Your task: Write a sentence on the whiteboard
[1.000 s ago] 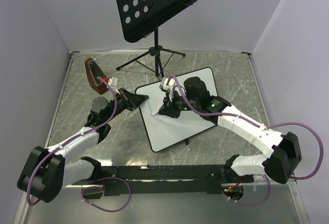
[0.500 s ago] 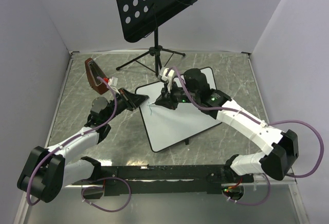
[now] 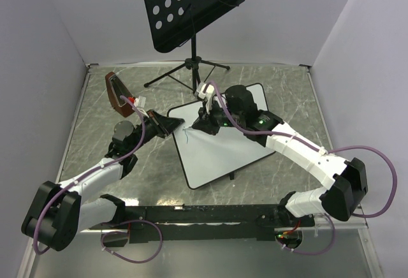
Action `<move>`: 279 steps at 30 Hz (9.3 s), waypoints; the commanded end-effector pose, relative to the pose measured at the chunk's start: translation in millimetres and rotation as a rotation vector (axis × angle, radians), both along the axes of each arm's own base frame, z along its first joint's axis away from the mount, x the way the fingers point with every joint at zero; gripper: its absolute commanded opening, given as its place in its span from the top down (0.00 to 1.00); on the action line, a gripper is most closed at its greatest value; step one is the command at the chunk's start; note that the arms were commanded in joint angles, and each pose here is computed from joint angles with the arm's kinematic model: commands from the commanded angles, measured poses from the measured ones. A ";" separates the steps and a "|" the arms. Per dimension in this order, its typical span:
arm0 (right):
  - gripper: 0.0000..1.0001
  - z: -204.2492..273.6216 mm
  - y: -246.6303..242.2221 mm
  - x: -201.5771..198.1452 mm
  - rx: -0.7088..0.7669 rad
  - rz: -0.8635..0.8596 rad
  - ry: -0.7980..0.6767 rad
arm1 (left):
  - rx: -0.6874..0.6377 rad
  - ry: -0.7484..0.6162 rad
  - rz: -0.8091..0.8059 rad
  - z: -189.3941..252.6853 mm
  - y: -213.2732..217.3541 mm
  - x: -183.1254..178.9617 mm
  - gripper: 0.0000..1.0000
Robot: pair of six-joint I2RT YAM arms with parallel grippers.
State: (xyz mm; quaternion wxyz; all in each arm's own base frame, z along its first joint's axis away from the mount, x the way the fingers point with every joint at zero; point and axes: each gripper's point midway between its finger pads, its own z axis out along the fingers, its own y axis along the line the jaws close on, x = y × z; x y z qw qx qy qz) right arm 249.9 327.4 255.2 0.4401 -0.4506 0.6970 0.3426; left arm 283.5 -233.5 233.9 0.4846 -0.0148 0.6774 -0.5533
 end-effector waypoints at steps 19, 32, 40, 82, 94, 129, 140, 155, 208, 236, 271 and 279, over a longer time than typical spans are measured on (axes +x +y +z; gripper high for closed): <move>1.00 17.5 -22.3 26.2 0.002 -0.152 -0.092 | -0.042 -0.159 0.004 38.6 -1.3 2.0 0.99; 1.00 2.0 -20.0 -0.4 0.001 -0.039 -0.033 | -0.037 -0.162 0.002 39.8 -2.0 3.6 0.99; 1.00 -1.0 -11.2 -4.1 0.008 0.000 0.013 | -0.039 -0.158 -0.002 39.2 -2.8 3.4 0.99; 1.00 25.1 -36.4 -11.7 0.117 0.072 -0.008 | -0.042 -0.154 -0.006 33.0 -1.8 -0.5 0.99; 1.00 19.9 -32.8 -2.3 0.103 0.070 -0.028 | -0.050 -0.156 -0.013 34.9 -3.4 0.6 0.99; 1.00 21.0 -21.4 35.3 0.108 -0.054 -0.038 | -0.054 -0.156 -0.023 33.6 -4.0 -1.9 0.99; 1.00 15.5 -33.1 44.7 0.072 -0.141 -0.044 | -0.049 -0.156 -0.020 33.7 -3.7 -1.6 0.99; 1.00 3.7 -44.8 24.6 0.030 -0.099 -0.035 | -0.046 -0.163 -0.018 36.8 -4.1 0.2 0.99; 1.00 14.0 -54.0 40.8 0.091 -0.155 0.010 | -0.054 -0.154 -0.025 33.8 -5.9 1.8 0.99; 1.00 -2.3 -43.8 35.6 0.062 -0.082 0.052 | -0.057 -0.157 -0.026 34.2 -5.9 1.1 0.99; 1.00 -17.2 -43.6 10.9 0.035 -0.022 0.111 | -0.057 -0.158 -0.028 35.0 -6.0 0.8 0.99; 1.00 18.8 -50.5 19.6 0.110 -0.041 0.043 | -0.055 -0.157 -0.028 34.1 -5.6 0.1 0.99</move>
